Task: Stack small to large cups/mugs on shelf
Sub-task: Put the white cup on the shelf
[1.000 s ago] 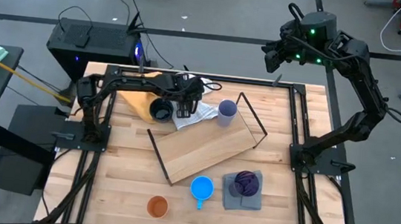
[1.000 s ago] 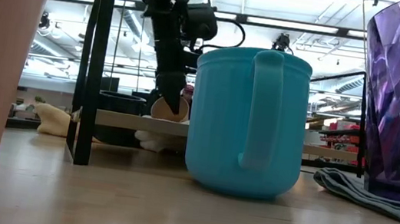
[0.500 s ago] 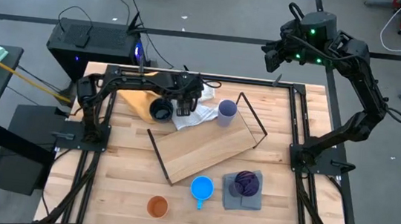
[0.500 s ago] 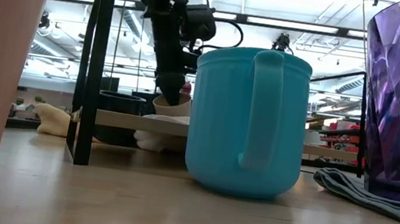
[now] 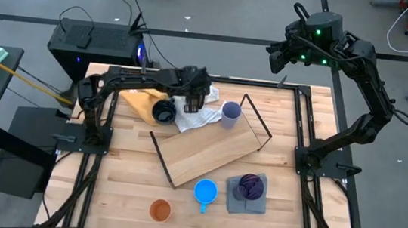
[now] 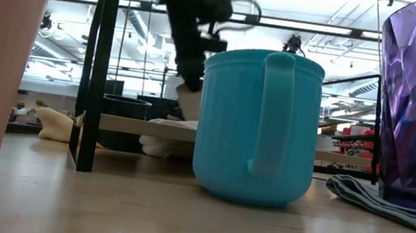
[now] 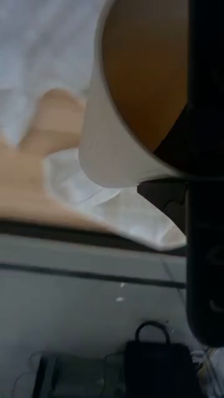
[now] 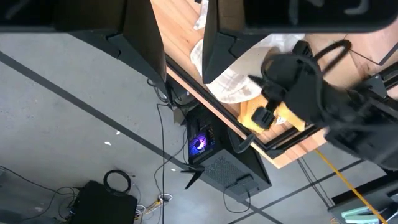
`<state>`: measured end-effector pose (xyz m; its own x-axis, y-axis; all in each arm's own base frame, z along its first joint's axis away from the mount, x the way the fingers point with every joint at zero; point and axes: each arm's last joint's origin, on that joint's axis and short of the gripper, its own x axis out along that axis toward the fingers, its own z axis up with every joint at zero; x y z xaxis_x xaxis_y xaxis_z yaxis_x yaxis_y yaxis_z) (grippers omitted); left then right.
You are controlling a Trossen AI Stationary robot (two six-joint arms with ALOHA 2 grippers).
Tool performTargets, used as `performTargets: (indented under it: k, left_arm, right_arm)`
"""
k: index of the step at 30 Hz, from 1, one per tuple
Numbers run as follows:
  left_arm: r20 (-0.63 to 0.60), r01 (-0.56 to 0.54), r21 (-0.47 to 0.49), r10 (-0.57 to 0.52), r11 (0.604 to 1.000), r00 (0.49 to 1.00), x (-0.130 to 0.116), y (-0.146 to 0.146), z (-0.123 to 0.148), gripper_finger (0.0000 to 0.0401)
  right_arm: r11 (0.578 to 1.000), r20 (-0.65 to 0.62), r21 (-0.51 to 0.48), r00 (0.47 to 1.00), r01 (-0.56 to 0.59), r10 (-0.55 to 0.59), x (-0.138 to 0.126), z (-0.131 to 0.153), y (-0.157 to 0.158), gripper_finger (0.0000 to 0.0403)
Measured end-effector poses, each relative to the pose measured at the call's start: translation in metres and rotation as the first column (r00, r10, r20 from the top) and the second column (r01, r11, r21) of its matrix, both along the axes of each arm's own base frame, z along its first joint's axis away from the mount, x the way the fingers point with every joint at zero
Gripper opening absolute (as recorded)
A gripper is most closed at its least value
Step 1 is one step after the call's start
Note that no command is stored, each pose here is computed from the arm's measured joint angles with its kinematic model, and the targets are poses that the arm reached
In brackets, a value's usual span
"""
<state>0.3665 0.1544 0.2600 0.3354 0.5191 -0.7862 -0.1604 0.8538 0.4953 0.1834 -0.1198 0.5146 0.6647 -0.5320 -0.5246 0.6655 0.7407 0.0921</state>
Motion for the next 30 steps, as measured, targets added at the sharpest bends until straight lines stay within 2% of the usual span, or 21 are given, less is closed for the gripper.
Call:
performTargets:
  k: [5,9,15,18,21,24,27,30]
  left_arm:
    - [0.014,0.009,0.052,-0.010,0.999,1.000,0.000,0.006,0.047,0.0008]
    - [-0.005,0.020,0.074,-0.019,0.997,1.000,-0.010,0.012,0.087,0.0008]
    - [0.032,0.038,-0.099,-0.035,0.994,0.999,-0.040,0.005,0.144,0.0008]
    - [0.091,-0.041,-0.139,0.054,0.989,0.994,-0.053,0.001,0.166,0.0008]
    - [0.198,-0.120,-0.237,0.168,0.964,0.966,-0.054,0.001,0.175,0.0008]
    - [0.237,-0.147,-0.342,0.237,0.928,0.942,-0.048,-0.009,0.174,0.0007]
    - [0.178,-0.155,-0.412,0.247,0.898,0.953,-0.044,-0.034,0.170,0.0007]
    - [0.168,-0.166,-0.433,0.260,0.886,0.951,-0.037,-0.061,0.169,0.0007]
  right_arm:
    - [1.000,-0.001,0.000,1.000,0.000,0.000,0.000,0.000,0.000,0.0112]
    - [1.000,-0.002,0.000,1.000,0.000,0.000,0.000,0.000,0.000,0.0112]
    - [1.000,-0.026,0.006,1.000,-0.005,0.005,-0.001,-0.002,0.001,0.0112]
    - [1.000,-0.042,0.008,0.999,-0.010,0.010,-0.002,-0.003,0.001,0.0112]
    - [1.000,-0.046,0.003,0.999,-0.014,0.014,-0.002,-0.003,0.001,0.0112]
    - [1.000,-0.047,0.002,0.999,-0.014,0.015,-0.002,-0.003,0.001,0.0112]
    - [1.000,-0.051,0.002,0.999,-0.016,0.016,-0.002,-0.003,0.001,0.0112]
    - [1.000,-0.064,0.008,0.998,-0.018,0.018,-0.002,-0.005,0.001,0.0112]
